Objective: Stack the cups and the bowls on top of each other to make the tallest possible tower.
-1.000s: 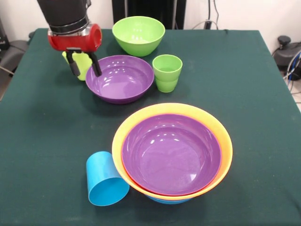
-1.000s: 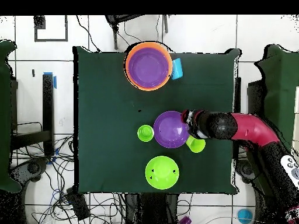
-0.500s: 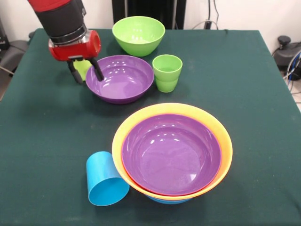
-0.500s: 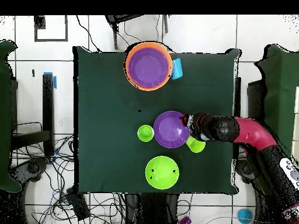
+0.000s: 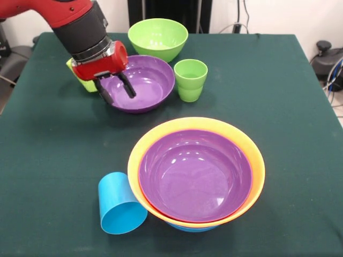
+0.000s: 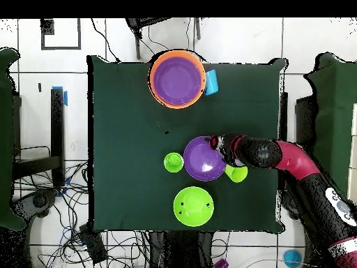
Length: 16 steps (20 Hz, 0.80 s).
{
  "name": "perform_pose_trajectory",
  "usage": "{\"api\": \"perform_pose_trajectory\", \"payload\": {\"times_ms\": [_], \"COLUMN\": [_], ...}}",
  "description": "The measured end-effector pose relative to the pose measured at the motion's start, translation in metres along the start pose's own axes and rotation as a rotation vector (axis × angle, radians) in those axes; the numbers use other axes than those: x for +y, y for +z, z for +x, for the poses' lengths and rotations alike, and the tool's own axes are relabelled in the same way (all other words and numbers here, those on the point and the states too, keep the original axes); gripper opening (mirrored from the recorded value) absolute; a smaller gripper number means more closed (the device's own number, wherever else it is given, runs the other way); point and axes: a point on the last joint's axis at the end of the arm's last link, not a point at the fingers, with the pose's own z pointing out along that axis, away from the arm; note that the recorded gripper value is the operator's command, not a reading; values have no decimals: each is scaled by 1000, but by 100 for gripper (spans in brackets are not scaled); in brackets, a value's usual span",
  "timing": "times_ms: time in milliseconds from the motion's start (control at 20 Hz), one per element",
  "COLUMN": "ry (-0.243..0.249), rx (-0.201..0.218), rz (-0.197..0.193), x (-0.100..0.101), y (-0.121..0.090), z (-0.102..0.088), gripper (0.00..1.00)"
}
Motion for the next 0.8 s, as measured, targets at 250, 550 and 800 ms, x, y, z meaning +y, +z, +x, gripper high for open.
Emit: {"api": "perform_pose_trajectory", "payload": {"times_ms": [250,550,800], "ry": [-3,-14,-19], "rx": [-16,-18,-20], "rz": [-53,-86,-95], "x": [1,9,13], "y": [7,16,18], "z": [-2,-3,-4], "gripper": [100,100,100]}}
